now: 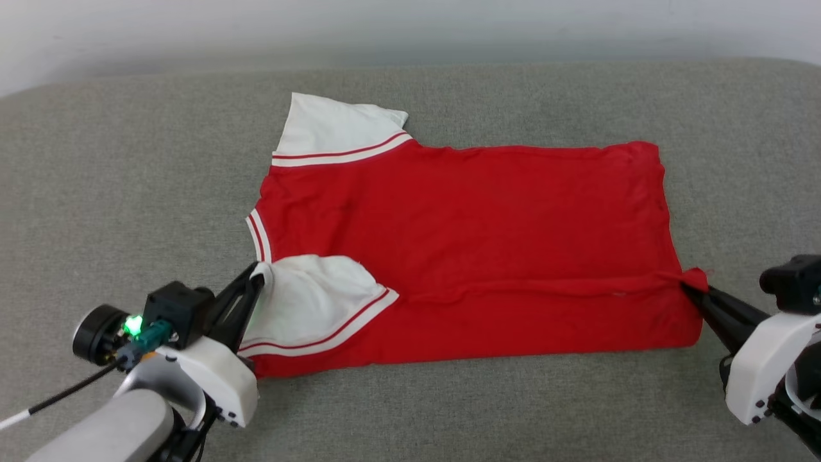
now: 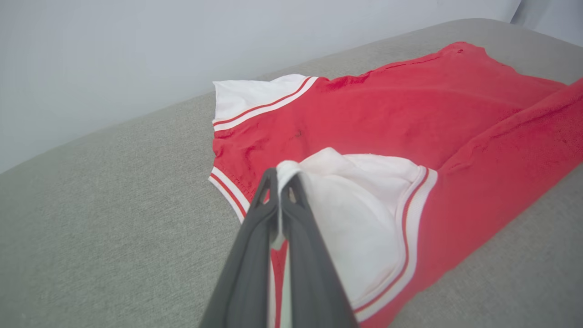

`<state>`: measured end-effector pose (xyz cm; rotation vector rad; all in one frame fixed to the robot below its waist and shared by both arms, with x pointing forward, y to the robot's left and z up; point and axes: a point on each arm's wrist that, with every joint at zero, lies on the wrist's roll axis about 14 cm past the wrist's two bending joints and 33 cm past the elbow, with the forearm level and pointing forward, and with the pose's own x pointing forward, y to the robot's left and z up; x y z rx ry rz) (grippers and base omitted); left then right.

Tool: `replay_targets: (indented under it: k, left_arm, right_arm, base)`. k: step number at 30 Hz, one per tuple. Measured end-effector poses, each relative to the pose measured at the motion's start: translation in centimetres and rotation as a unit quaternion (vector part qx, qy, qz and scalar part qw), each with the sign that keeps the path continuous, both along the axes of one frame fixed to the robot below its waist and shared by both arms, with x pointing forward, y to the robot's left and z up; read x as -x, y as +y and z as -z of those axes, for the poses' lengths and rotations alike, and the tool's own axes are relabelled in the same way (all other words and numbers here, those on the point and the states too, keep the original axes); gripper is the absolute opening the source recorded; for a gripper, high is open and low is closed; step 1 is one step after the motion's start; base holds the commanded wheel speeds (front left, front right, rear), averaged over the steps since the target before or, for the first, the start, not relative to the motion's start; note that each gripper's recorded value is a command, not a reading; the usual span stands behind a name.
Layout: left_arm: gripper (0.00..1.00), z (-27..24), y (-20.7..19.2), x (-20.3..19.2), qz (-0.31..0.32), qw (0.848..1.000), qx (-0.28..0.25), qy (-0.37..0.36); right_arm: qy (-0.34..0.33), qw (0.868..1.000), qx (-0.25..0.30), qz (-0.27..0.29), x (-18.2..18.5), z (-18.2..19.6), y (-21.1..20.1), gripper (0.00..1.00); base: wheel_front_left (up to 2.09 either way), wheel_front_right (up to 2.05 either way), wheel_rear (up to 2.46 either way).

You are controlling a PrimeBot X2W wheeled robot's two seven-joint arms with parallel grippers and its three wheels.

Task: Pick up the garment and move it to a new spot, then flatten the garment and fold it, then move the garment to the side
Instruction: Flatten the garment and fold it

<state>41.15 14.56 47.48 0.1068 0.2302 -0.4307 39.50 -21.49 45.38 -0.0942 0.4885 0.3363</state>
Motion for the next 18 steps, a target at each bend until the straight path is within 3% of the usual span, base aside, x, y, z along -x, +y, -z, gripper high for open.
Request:
replay_targets:
  k: [7,14,18]
  left_arm:
    - [0.00,1.7,-0.1,-4.4,0.003,1.000,-0.010,0.009]
    - [0.00,7.5,0.9,-6.5,0.005,0.997,-0.034,0.075]
    - [0.00,10.1,1.1,-6.6,0.010,0.994,-0.038,0.105]
  right_arm:
    - [0.020,1.000,0.011,0.006,-2.6,1.3,-0.3,0.00]
    - [0.121,0.992,0.036,0.022,-3.0,7.0,-1.5,0.00]
    - [0.143,0.988,0.043,0.024,-3.5,8.6,-1.8,0.00]
  base:
    - [0.00,0.00,0.00]
    - [0.00,0.00,0.00]
    - [0.00,0.00,0.00]
